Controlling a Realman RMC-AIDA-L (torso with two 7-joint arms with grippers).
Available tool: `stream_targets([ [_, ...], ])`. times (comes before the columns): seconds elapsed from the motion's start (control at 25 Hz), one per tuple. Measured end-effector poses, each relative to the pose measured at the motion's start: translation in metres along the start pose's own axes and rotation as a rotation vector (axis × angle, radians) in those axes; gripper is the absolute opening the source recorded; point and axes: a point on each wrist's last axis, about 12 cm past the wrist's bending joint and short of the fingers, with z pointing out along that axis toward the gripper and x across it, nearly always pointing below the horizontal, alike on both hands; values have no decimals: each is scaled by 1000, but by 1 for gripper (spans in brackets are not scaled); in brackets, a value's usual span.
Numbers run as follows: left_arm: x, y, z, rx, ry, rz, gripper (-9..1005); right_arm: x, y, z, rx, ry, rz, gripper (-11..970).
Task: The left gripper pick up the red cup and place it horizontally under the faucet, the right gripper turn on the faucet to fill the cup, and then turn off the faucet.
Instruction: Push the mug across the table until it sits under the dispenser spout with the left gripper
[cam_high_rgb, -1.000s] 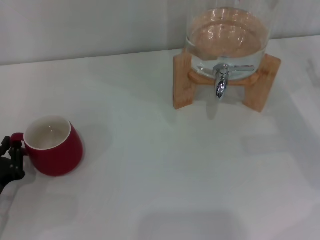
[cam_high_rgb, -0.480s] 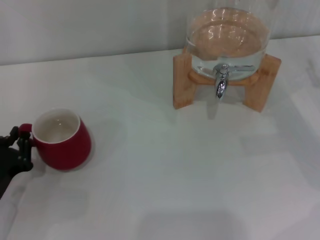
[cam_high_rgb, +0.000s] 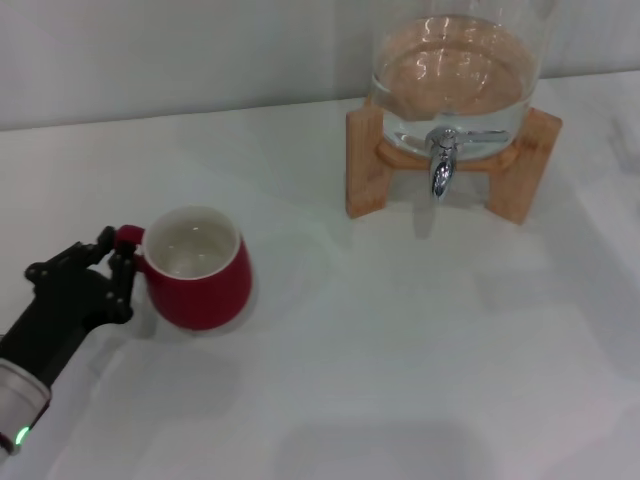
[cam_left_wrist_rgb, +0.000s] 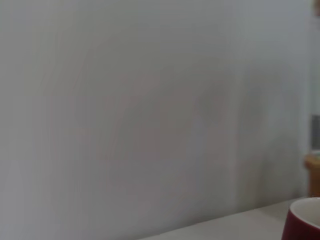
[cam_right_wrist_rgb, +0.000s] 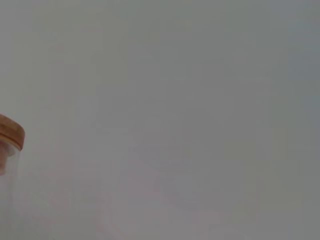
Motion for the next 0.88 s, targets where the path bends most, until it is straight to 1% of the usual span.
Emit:
stream_targets([
  [0.28, -9, -10, 17, 84, -20, 25, 145, -1, 3, 1, -8, -9, 4, 617],
  [0.32, -13, -14, 23, 113, -28, 31, 145, -1, 4, 1, -11, -14, 5, 617],
  [0.36, -13, -14, 23, 113, -28, 31, 145, -1, 4, 1, -11, -14, 5, 617],
  [0.48, -18, -18, 34, 145, -34, 20, 145, -1, 6, 1, -22, -16, 5, 617],
  [0.76, -29, -29, 59, 191, 2, 8, 145, -1, 13, 0, -54, -21, 9, 617],
  [0.88, -32, -37, 69, 226, 34, -10, 145, -1, 15, 0, -65, -24, 9, 617],
])
